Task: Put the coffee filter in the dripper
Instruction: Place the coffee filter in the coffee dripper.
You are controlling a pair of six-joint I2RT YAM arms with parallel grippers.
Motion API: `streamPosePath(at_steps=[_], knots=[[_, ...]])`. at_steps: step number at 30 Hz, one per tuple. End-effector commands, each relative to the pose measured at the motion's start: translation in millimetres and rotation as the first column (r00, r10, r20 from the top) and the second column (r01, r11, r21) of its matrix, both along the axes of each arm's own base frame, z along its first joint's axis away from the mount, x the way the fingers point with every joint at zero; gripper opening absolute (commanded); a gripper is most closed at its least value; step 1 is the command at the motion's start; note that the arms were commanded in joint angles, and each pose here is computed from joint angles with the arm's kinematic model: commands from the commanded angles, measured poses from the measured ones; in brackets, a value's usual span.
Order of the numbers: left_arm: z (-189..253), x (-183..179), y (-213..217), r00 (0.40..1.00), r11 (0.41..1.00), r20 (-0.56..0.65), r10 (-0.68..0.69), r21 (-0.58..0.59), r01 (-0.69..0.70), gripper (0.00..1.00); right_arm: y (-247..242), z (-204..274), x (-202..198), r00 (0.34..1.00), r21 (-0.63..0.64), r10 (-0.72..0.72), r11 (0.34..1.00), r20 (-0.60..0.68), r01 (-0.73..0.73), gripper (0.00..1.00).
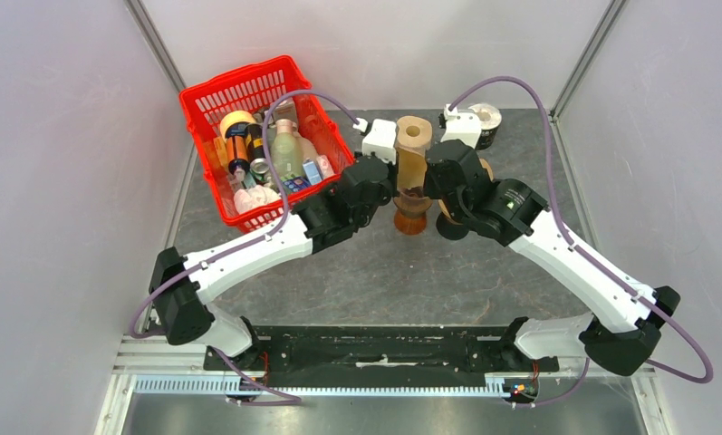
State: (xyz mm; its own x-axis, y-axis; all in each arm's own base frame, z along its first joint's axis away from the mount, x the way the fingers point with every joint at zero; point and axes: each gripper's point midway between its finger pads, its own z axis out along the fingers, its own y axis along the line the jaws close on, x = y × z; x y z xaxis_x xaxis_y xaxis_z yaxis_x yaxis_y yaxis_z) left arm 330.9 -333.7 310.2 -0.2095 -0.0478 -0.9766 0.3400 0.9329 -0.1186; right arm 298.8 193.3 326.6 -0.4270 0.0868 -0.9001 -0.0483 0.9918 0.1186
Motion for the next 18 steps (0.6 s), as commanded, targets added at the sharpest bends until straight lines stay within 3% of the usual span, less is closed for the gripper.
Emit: streamPosePath(at_steps=[1,2,5,10,13,16,18], knots=[[19.7,3.8,15.7,0.998,0.998,0.032,0.057,0.01,-0.057,0.02,-11.6,-2.0,-9.5,1.0,-0.016,-0.008,1.0,-0.027,0.008,0.0],[21.4,0.2,11.9,0.999,1.0,0.029,0.025,-0.003,-0.025,0.04,-9.1,-3.5,-10.2,0.999,-0.006,0.002,1.0,-0.037,-0.003,0.0],[22.8,-8.7,3.1,0.998,0.998,0.018,-0.052,-0.025,0.052,0.22,1.8,-10.3,-9.9,0.996,0.031,0.038,0.999,-0.076,-0.036,0.0],[29.9,-19.7,3.9,0.993,0.992,0.041,-0.113,-0.045,0.115,0.43,6.0,-19.2,-6.1,0.991,0.051,0.036,0.998,-0.132,-0.03,0.0],[30.1,-30.8,1.1,0.982,0.981,0.054,-0.183,-0.052,0.186,0.63,3.2,-28.6,-4.5,0.987,0.073,0.017,0.997,-0.16,-0.005,0.0],[29.4,-36.3,8.0,0.98,0.979,0.067,-0.187,-0.066,0.192,0.8,4.6,-38.4,-1.1,0.978,0.111,0.031,0.994,-0.208,-0.008,0.0],[31.0,-37.4,14.5,0.982,0.981,0.085,-0.171,-0.084,0.178,0.85,7.5,-42.1,1.2,0.972,0.129,0.042,0.992,-0.23,-0.012,0.0]])
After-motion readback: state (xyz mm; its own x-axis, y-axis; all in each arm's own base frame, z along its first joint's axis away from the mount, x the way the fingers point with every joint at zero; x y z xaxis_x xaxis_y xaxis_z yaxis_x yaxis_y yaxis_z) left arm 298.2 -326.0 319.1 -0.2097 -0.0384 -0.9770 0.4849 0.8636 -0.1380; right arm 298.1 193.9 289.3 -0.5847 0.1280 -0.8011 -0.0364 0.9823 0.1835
